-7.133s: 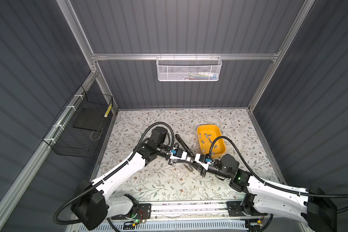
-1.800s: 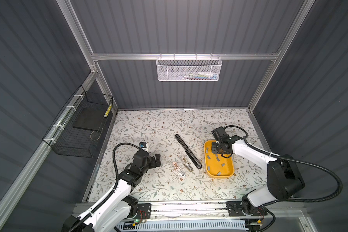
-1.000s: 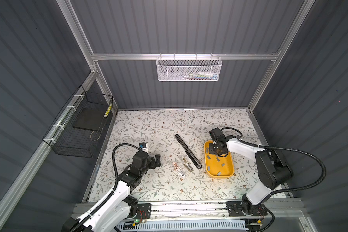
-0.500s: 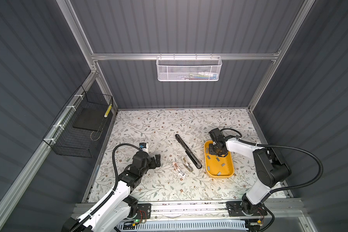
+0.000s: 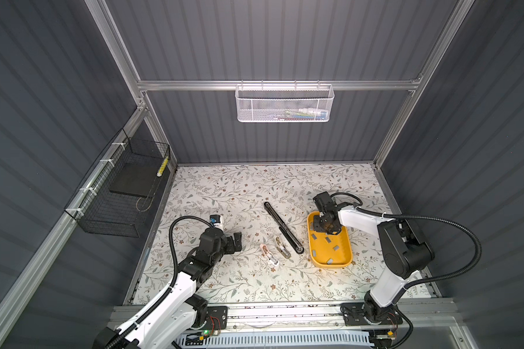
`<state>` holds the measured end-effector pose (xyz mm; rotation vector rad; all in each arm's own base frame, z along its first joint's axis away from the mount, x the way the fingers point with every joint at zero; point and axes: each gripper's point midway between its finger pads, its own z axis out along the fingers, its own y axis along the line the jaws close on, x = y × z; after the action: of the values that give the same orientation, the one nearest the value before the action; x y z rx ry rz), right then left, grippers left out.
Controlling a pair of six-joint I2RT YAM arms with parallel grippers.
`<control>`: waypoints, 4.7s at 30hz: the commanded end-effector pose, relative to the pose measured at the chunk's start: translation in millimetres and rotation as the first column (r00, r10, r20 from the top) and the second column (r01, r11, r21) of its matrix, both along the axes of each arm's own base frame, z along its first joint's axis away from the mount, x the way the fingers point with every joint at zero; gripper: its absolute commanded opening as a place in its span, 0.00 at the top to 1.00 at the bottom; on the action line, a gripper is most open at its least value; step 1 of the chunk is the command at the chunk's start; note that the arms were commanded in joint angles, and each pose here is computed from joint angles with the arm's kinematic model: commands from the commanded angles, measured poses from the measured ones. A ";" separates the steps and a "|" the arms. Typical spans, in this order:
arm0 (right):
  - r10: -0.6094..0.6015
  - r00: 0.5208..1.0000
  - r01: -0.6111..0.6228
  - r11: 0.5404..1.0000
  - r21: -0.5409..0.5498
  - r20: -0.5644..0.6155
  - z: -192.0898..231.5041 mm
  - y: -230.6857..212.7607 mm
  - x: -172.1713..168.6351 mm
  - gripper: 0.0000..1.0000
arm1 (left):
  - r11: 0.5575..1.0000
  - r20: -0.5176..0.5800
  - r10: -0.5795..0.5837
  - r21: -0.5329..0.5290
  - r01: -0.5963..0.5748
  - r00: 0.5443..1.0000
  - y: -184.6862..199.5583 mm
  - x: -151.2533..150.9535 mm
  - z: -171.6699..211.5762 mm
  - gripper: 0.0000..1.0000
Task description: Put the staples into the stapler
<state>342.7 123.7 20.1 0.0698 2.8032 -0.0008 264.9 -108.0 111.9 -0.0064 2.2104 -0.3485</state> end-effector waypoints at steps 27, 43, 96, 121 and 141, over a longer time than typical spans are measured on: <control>-0.012 0.999 0.012 1.000 -0.008 0.038 19.1 -9.9 -10.1 0.89 | 1.000 0.011 0.002 0.001 -0.002 1.000 1.3 -0.8 0.2 0.00; 0.197 0.921 -0.259 0.954 0.151 0.337 98.7 37.4 -23.5 0.92 | 1.000 0.012 0.000 -0.002 0.000 1.000 1.0 -1.2 0.8 0.00; 0.522 0.831 -0.546 0.832 0.096 0.194 40.3 119.6 -74.6 0.95 | 0.947 0.132 -0.282 -0.121 0.297 0.950 -44.8 -22.0 20.4 0.00; 0.524 0.827 -0.549 0.831 0.092 0.205 42.7 123.1 -69.9 0.97 | 0.954 0.118 -0.265 -0.111 0.278 0.957 -42.4 -19.4 17.4 0.00; 0.522 0.828 -0.549 0.830 0.103 0.203 41.2 124.5 -70.8 0.97 | 0.955 0.118 -0.262 -0.112 0.275 0.958 -41.8 -19.4 17.7 0.00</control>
<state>271.4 245.7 60.4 -0.6630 2.5464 0.3377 245.4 -151.2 130.4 0.2339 2.0902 -0.6416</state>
